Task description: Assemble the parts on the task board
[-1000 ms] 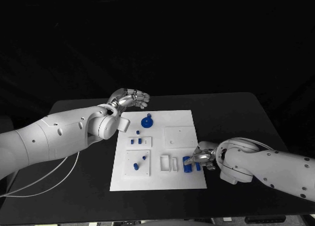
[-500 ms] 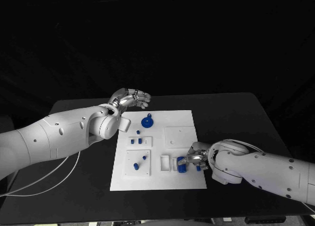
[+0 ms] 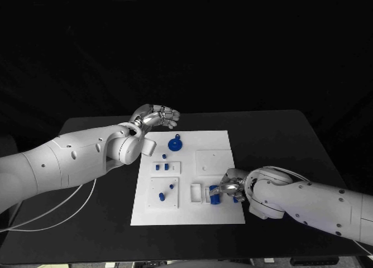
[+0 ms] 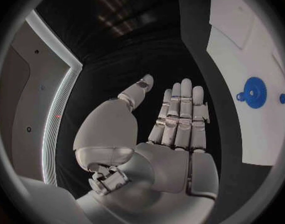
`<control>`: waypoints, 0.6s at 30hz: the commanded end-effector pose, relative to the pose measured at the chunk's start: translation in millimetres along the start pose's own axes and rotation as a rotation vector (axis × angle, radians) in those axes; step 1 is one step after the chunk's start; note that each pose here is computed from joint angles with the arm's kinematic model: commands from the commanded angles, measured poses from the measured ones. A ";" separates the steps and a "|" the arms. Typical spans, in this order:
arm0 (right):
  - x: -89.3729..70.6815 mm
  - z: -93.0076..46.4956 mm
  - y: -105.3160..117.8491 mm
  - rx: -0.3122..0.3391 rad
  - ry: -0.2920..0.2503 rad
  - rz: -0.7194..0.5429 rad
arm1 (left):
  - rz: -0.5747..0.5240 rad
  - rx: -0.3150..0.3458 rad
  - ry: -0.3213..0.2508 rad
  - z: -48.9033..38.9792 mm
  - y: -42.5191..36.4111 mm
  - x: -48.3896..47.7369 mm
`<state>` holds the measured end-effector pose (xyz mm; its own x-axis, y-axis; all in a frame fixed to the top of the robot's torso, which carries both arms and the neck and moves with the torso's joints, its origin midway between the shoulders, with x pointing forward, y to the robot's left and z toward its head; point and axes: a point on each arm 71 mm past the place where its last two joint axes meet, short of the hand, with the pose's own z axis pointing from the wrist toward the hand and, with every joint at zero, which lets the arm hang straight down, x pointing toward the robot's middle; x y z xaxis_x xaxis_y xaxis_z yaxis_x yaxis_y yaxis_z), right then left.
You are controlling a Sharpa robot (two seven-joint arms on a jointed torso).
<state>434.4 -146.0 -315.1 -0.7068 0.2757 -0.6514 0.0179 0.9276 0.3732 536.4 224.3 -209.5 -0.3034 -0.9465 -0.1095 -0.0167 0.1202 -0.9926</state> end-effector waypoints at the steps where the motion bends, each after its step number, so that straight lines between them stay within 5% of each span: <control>1: 13.4 0.3 1.9 0.000 0.060 0.014 | -0.010 0.008 0.015 0.5 -1.4 2.9; 18: 16.1 -5.1 0.0 0.013 0.097 0.097 | -0.010 0.006 0.013 0.4 -1.2 2.2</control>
<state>426.2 -146.1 -316.1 -0.7334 0.3399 -0.5887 0.0798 0.9031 0.4220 536.4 224.6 -209.5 -0.3031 -0.9467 -0.1094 -0.0177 0.1204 -0.9926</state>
